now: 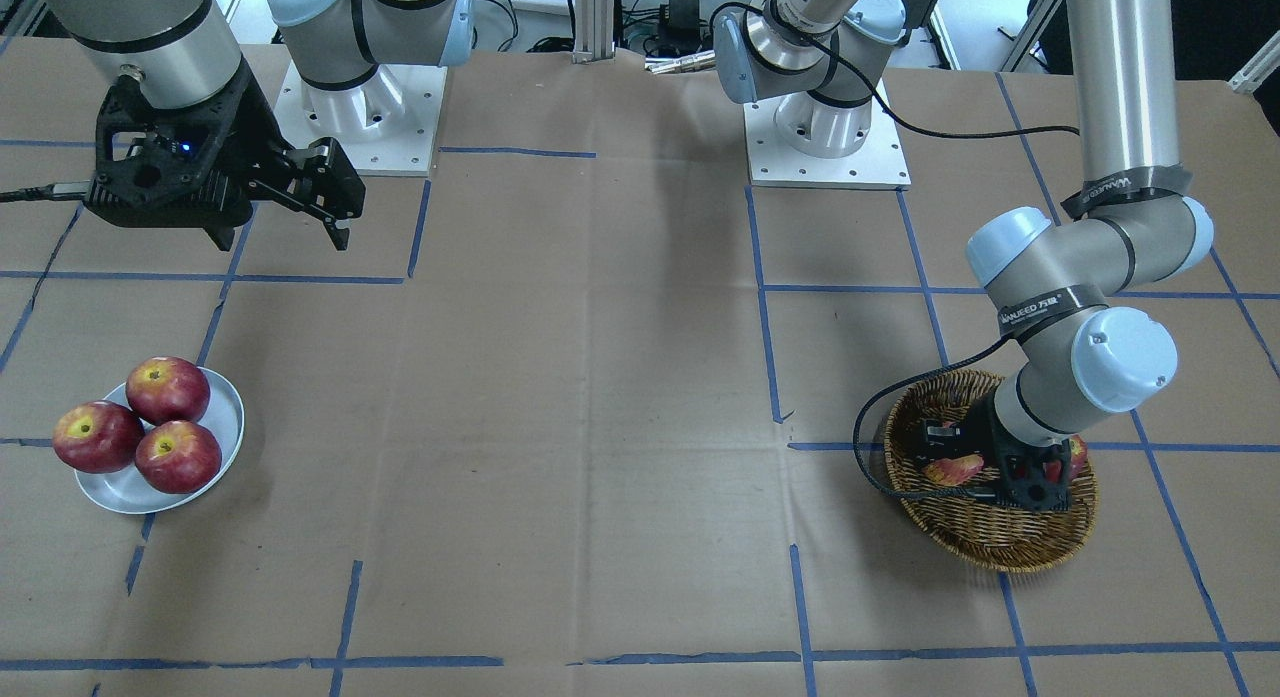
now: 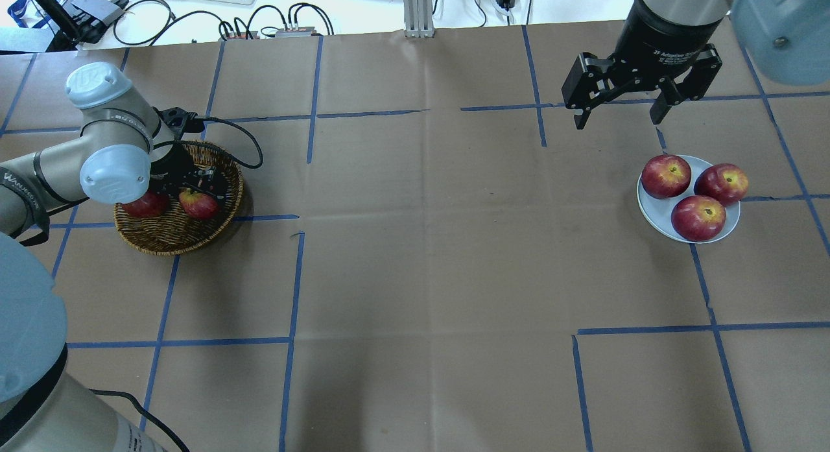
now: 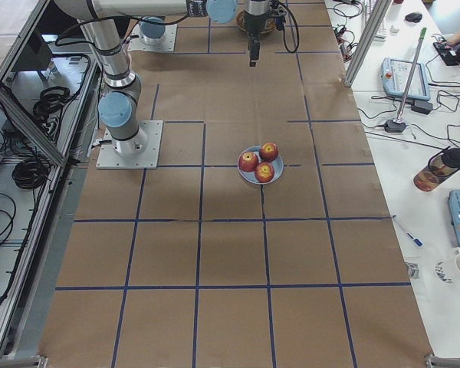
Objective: Transfer apple from basket to plate
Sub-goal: 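Close the left gripper on the yellow-red apple and lift it, then carry the apple with the left gripper toward the table center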
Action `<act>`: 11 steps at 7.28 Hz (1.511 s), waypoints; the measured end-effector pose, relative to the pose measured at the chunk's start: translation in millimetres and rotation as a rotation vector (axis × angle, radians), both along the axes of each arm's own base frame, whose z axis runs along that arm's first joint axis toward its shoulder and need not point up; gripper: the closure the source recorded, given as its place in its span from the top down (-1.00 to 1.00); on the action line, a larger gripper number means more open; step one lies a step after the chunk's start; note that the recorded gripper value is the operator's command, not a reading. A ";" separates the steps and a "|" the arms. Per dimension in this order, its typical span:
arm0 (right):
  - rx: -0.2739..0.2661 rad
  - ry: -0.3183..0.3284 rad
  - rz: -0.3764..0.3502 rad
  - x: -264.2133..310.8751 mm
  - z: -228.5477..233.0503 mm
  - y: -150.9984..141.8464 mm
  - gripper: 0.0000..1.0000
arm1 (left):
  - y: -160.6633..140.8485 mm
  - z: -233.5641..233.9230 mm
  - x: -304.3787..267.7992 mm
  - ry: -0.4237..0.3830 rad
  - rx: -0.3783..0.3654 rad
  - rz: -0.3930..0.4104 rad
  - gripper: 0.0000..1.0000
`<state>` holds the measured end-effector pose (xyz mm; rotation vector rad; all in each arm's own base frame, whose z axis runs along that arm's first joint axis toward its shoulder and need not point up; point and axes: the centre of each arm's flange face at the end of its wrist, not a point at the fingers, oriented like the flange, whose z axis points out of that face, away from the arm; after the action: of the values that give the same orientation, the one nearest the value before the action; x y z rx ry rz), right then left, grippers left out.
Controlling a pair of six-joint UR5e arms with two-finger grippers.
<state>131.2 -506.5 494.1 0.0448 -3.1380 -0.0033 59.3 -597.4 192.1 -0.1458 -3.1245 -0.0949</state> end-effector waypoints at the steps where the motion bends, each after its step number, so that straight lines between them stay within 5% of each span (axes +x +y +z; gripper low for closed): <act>1: -0.001 0.000 0.001 -0.1 0.7 -0.3 1.00 | -4.9 11.7 -3.9 -0.008 -0.004 0.004 0.09; 3: -0.001 0.001 0.001 -0.9 0.7 -0.9 1.00 | -18.0 56.7 -40.4 -0.020 0.023 0.039 0.10; 6: -0.001 0.001 0.003 -1.0 0.3 -0.7 1.00 | -4.3 90.8 -196.8 -0.041 0.033 0.164 0.14; 9: 0.002 0.002 0.005 -1.0 -1.1 -0.2 1.00 | 21.7 70.2 -352.7 -0.022 -0.014 0.317 0.15; 11: 0.002 0.001 0.005 -0.7 -1.1 0.1 1.00 | 24.0 38.8 -424.6 -0.024 -0.017 0.311 0.15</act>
<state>130.5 -506.4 493.0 0.0526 -3.1368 -0.0068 -365.3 -573.4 230.9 0.3425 -3.1257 -0.0667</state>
